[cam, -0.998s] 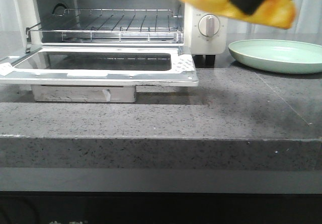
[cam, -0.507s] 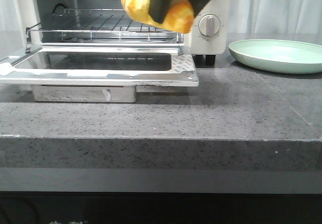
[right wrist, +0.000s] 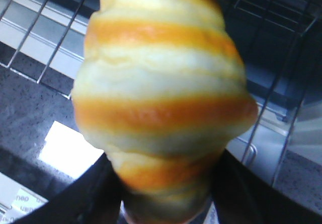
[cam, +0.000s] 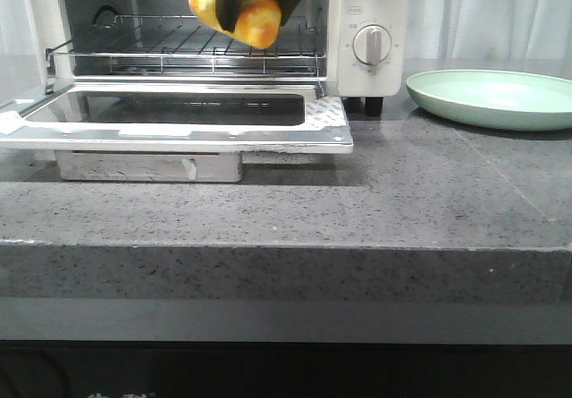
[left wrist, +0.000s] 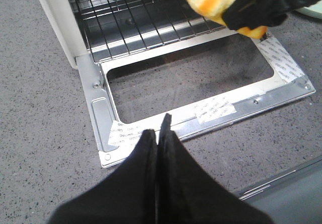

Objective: Put bread in oven
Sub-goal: 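Carry the croissant with the right gripper into the oven above the rack, then open the right gripper to release the croissant onto the rack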

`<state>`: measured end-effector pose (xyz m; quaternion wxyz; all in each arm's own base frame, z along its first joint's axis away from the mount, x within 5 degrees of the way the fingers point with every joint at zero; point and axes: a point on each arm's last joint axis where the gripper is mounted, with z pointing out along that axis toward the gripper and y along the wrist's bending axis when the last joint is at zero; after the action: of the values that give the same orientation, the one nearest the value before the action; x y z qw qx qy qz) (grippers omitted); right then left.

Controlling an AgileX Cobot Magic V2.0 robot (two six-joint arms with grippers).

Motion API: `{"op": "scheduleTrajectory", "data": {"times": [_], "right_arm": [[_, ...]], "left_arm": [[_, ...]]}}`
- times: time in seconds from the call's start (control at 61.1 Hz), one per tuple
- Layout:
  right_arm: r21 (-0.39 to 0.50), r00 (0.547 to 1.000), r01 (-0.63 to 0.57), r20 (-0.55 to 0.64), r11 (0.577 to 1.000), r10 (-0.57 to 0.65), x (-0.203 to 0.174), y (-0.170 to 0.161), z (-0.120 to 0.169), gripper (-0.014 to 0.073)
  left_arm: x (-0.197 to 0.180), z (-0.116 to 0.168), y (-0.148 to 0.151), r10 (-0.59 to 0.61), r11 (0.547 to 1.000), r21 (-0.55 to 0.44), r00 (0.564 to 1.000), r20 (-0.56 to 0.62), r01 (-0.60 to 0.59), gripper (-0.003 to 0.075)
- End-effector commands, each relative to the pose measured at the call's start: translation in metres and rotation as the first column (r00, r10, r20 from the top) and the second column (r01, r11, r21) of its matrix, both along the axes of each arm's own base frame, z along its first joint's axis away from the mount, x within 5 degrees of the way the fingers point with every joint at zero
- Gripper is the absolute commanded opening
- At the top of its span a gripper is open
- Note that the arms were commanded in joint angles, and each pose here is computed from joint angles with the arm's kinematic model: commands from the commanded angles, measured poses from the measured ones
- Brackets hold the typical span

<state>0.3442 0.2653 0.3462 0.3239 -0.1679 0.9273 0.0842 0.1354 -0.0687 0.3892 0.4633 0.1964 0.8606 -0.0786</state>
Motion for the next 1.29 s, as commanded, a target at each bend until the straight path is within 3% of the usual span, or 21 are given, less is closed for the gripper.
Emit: {"op": "scheduleTrajectory", "data": {"times": [0.0, 0.164, 0.442, 0.671, 1.276], "right_arm": [[0.084, 0.992, 0.001, 0.129, 0.996, -0.012, 0.0, -0.002, 0.034, 0.0269], [0.099, 0.99, -0.001, 0.139, 0.995, -0.013, 0.004, 0.001, 0.03, 0.044], [0.095, 0.991, 0.001, 0.133, 0.996, -0.014, 0.003, 0.001, 0.03, 0.0479], [0.1, 0.99, -0.001, 0.139, 0.995, -0.013, 0.004, 0.001, 0.03, 0.0657], [0.052, 0.998, 0.005, 0.065, 0.999, -0.009, -0.029, -0.015, 0.056, 0.0664]], "left_arm": [[0.001, 0.015, -0.001, -0.005, 0.999, -0.049, 0.996, 0.093, 0.01, -0.002], [0.001, 0.015, 0.0, -0.003, 0.999, -0.04, 0.995, 0.103, 0.007, -0.002], [0.001, 0.015, 0.0, -0.003, 0.999, -0.039, 0.995, 0.101, 0.007, -0.002], [0.001, 0.014, 0.0, -0.001, 0.999, -0.033, 0.996, 0.091, 0.004, -0.002], [0.001, 0.014, 0.001, 0.001, 1.0, -0.026, 0.995, 0.095, 0.001, -0.002]]}}
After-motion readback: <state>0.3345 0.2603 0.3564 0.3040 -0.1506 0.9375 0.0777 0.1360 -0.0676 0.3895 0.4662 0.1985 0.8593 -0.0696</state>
